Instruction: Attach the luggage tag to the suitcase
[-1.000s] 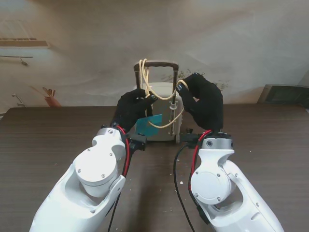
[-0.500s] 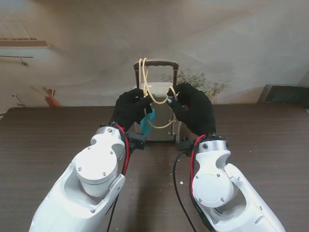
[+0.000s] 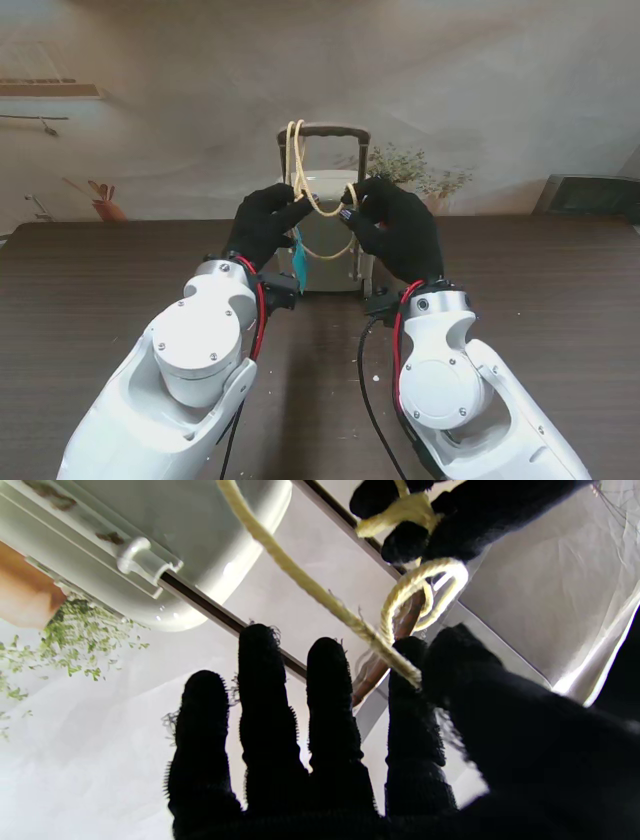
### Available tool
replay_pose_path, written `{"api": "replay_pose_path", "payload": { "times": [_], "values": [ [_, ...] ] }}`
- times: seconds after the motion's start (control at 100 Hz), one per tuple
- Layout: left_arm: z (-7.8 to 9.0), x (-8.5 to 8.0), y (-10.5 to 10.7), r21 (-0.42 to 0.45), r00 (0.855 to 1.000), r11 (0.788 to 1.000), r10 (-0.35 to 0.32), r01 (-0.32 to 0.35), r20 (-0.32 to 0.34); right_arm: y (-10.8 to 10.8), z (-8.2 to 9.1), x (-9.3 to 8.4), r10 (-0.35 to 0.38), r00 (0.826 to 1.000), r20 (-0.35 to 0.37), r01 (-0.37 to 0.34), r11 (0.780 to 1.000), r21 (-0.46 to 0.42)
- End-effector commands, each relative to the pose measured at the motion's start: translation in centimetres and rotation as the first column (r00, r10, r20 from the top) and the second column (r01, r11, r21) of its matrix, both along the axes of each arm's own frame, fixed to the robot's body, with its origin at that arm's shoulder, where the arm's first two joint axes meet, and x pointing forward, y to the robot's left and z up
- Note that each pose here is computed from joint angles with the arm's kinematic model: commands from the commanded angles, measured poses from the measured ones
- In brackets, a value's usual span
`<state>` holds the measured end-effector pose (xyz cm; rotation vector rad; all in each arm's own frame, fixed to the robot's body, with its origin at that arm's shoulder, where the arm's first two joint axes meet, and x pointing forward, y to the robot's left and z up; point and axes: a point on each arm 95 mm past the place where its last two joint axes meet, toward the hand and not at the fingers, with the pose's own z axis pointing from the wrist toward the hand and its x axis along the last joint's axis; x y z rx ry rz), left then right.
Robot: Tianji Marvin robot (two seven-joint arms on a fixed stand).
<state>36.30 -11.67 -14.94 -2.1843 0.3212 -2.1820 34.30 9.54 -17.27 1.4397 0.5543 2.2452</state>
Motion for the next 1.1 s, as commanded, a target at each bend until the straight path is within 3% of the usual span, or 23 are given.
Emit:
{"api": "replay_pose_path", "payload": {
  "times": [0.0, 0.29, 0.7, 1.09],
  "values": [
    [0.5, -0.3, -0.1, -0.001, 1.000, 1.000, -0.014, 0.014, 0.006, 0.0, -0.2, -0.2, 0.017, 0.999, -0.030, -0.017, 1.000, -0.015],
    [0.6, -0.6, 0.2, 0.020, 1.000, 1.000, 0.012, -0.012, 0.002, -0.3, -0.6, -0.3, 0.031, 0.999, -0.038, -0.035, 0.996, -0.087],
    [0.4, -1.1, 0.2, 0.019, 1.000, 1.000, 0.014, -0.014, 0.007, -0.5, -0.8, -0.6, 0.039, 0.997, -0.059, -0.045, 0.995, -0.093],
    [0.5, -1.8, 0.8, 0.089, 0.995, 0.993, 0.071, -0.077, 0.074, -1.0, -1.2, -0.7, 0.071, 0.990, -0.121, -0.089, 0.984, -0.157]
  ]
}}
